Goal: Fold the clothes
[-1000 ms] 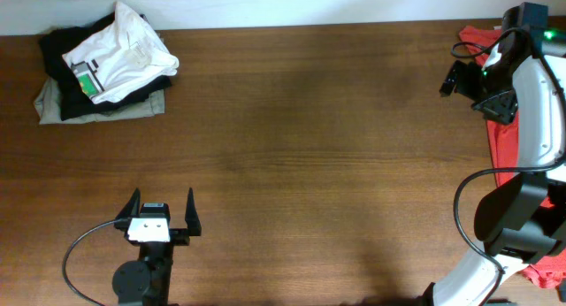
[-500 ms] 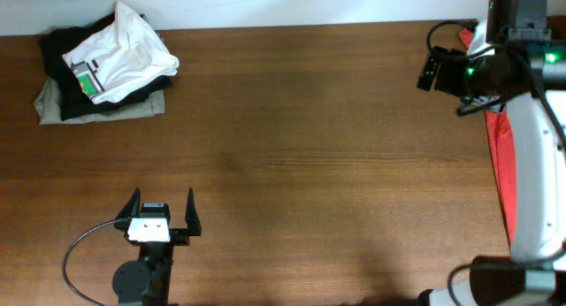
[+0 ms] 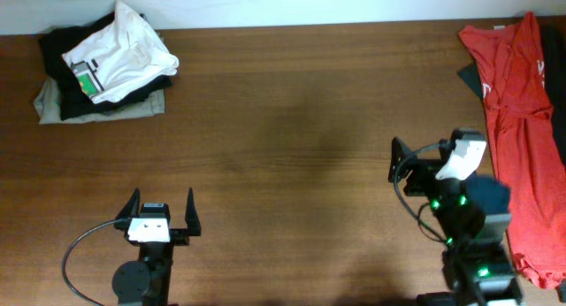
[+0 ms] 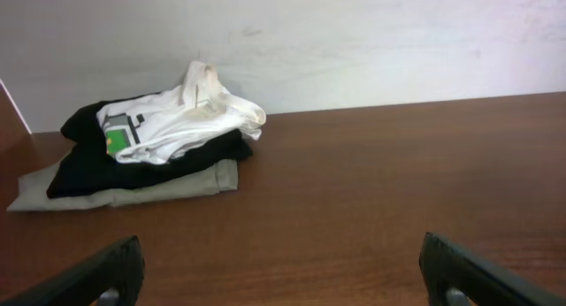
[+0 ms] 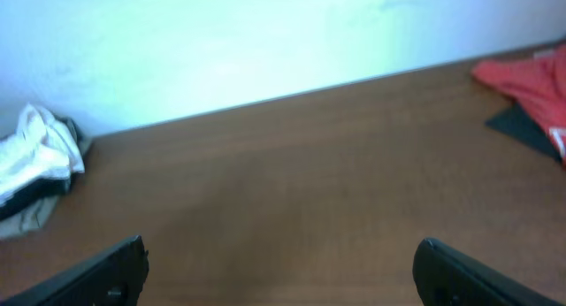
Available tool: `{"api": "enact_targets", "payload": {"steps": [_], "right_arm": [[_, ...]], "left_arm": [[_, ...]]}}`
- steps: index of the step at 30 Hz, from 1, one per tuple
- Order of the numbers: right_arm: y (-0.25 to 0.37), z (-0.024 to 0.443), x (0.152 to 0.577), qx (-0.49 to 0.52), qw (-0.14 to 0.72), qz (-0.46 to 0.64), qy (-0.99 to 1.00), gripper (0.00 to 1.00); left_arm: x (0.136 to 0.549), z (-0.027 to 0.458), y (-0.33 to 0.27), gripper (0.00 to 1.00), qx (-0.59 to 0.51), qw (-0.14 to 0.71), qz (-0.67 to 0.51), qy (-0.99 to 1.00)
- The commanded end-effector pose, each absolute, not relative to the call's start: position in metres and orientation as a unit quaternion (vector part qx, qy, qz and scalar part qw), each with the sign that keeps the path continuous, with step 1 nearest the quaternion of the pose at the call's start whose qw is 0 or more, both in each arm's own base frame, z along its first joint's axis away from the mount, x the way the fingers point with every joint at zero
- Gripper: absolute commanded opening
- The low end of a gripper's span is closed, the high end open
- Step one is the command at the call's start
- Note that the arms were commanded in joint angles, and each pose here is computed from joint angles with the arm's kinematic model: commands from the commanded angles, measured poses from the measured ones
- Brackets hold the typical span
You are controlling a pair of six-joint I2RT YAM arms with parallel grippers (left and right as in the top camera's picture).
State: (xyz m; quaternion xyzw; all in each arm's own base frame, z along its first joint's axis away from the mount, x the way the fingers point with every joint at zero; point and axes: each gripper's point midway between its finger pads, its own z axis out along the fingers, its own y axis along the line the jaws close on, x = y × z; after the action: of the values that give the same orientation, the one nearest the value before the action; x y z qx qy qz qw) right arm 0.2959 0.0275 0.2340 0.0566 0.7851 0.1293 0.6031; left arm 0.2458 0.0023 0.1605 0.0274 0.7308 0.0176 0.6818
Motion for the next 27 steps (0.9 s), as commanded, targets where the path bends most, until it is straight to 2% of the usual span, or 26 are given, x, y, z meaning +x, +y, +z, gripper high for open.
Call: {"api": "enact_targets", "payload": {"steps": [1, 4, 8, 12, 27], "right_arm": [[0.031, 0.200, 0.268, 0.041, 0.650, 0.143, 0.745, 0.99], [0.035, 0.180, 0.254, 0.033, 0.676, 0.150, 0.721, 0.99], [0.035, 0.180, 0.245, 0.025, 0.699, 0.147, 0.700, 0.99], [0.032, 0.157, 0.244, 0.032, 0.668, 0.135, 0.731, 0.99], [0.032, 0.158, 0.244, 0.025, 0.670, 0.127, 0.731, 0.99]], "left_arm": [[0.246, 0.158, 0.002, 0.99, 0.033, 0.680, 0.024, 0.732], [0.246, 0.158, 0.002, 0.99, 0.033, 0.680, 0.024, 0.732], [0.246, 0.158, 0.002, 0.99, 0.033, 0.680, 0.024, 0.732], [0.246, 0.158, 0.002, 0.99, 0.033, 0.680, 0.024, 0.732], [0.246, 0.158, 0.002, 0.99, 0.033, 0.680, 0.024, 0.732]]}}
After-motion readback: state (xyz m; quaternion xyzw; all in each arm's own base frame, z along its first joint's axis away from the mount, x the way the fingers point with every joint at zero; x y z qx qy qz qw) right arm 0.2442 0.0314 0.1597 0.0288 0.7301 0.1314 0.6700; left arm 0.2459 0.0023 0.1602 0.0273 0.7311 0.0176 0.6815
